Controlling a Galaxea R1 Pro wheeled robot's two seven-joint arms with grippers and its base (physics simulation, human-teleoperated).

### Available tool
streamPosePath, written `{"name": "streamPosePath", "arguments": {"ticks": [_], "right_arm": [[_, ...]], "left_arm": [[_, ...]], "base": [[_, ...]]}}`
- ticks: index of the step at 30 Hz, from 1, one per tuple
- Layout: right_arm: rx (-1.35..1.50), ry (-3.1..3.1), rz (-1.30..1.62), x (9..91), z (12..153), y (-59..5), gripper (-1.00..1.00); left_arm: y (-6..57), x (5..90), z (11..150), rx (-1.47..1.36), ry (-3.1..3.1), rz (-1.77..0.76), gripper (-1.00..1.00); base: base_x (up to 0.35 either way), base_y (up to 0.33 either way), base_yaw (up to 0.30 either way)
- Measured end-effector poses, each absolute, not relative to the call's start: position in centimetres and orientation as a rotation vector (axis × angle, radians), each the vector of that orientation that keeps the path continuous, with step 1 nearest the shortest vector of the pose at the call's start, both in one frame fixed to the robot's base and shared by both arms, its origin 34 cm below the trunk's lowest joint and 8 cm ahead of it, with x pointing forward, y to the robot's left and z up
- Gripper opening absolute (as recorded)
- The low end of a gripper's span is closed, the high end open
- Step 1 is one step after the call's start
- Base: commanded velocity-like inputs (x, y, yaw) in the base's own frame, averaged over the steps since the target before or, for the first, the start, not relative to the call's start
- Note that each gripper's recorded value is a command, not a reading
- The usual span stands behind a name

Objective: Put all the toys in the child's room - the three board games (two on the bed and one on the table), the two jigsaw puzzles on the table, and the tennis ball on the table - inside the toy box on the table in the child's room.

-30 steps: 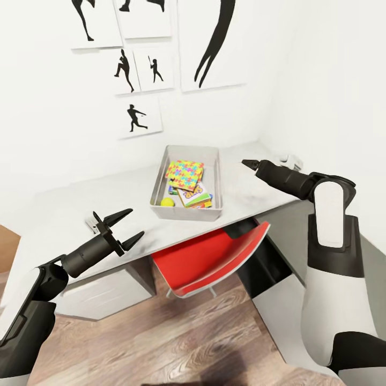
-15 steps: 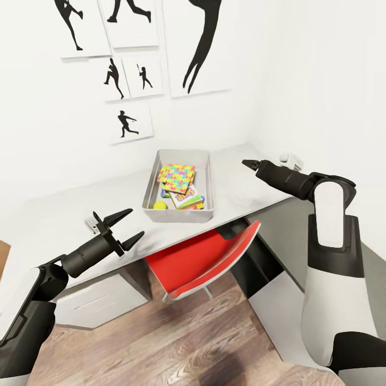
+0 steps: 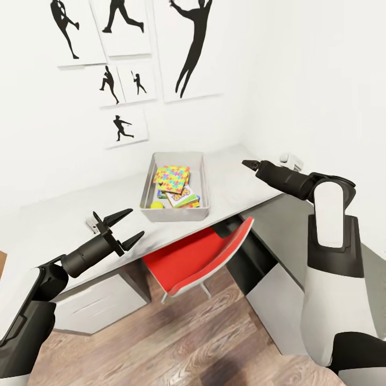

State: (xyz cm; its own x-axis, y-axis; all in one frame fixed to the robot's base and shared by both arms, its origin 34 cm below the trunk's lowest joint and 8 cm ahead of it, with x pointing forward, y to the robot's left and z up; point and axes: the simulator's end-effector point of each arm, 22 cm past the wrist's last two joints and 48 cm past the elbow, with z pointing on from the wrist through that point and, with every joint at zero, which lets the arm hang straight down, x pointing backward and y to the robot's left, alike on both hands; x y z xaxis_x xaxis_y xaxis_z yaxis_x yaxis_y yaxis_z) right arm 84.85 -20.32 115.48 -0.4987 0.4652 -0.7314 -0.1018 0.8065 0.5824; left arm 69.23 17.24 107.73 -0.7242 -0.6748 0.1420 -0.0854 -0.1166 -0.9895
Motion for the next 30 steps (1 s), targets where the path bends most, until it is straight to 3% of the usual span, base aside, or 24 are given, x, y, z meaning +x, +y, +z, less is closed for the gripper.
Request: {"name": "streamPosePath", "arguments": {"ticks": [14,30], "right_arm": [[0.265,1.966,0.703,84.5,116.9,-20.2,1.00],[0.268,1.954,0.700,84.2,118.1,-20.6,1.00]], "left_arm": [[17.2,69.1,109.0,-0.815,1.730,-1.895,1.00],[17.2,68.8,110.3,-0.791,1.717,-1.897,1.00]], "base": [[-0.150,0.223,-0.174],[-0.027,0.047,-0.206]]}}
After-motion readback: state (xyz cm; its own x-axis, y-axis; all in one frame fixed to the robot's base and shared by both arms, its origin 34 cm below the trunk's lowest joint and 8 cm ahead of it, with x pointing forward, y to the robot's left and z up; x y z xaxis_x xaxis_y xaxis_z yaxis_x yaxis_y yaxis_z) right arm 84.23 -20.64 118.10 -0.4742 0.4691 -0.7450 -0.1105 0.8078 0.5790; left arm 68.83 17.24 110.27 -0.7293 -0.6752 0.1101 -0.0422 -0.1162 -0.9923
